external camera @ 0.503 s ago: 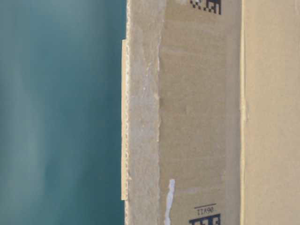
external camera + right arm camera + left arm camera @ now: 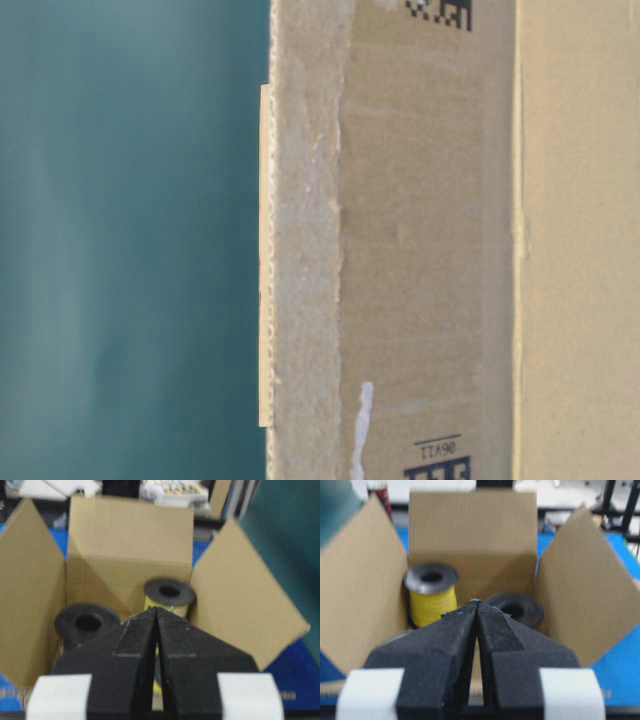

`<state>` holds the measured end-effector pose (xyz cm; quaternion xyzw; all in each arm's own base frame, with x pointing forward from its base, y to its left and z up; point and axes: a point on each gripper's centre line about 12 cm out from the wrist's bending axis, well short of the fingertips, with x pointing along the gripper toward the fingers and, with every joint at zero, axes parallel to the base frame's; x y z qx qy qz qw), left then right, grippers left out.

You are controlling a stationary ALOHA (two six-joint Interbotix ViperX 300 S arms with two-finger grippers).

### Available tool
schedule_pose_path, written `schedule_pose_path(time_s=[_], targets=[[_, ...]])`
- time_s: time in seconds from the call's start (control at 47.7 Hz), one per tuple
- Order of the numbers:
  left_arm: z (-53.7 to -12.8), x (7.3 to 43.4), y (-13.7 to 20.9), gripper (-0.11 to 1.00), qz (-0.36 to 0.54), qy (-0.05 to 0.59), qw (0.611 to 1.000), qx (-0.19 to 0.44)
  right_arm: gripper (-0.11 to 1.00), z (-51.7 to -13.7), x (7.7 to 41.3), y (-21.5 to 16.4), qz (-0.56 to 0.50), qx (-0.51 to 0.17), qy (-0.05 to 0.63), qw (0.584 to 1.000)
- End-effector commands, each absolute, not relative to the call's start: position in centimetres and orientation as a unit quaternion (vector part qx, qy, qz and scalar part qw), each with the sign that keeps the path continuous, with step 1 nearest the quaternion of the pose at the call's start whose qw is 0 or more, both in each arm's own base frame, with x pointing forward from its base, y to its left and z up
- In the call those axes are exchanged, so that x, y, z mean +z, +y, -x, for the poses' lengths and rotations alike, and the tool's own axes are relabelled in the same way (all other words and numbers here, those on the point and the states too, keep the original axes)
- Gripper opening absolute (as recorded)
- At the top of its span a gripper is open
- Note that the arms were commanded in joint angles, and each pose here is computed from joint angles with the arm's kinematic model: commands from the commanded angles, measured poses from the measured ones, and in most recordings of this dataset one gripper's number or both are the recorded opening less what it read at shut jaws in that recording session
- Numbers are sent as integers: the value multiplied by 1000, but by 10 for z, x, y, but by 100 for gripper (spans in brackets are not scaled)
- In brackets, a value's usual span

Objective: Close the cardboard box.
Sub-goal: 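Move both grippers inward toward the left and right side flaps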

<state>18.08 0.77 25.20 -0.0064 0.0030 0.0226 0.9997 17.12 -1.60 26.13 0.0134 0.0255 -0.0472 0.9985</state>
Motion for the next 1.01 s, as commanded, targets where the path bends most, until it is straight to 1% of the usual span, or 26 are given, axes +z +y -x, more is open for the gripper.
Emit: schedule_pose_path(time_s=[0.0, 0.189, 0.419, 0.545, 0.755, 0.985], targets=[[-179, 247, 8, 0, 8, -2, 1000, 25, 0, -169, 254, -16, -20, -49, 29, 998], [-169, 218, 9, 0, 12, -1, 1000, 28, 0, -164, 223, -16, -30, -52, 51, 997], [-158, 183, 4, 0, 41, 23, 999, 17, 0, -159, 186, -17, -54, -60, 62, 995], [-156, 174, 4, 0, 49, 32, 998, 16, 0, -158, 172, -18, -65, -64, 64, 994], [-156, 171, 4, 0, 49, 29, 998, 18, 0, -158, 161, -19, -68, -69, 60, 994], [-159, 179, 4, 0, 49, 11, 999, 16, 0, -164, 169, -20, -72, -68, 45, 994]])
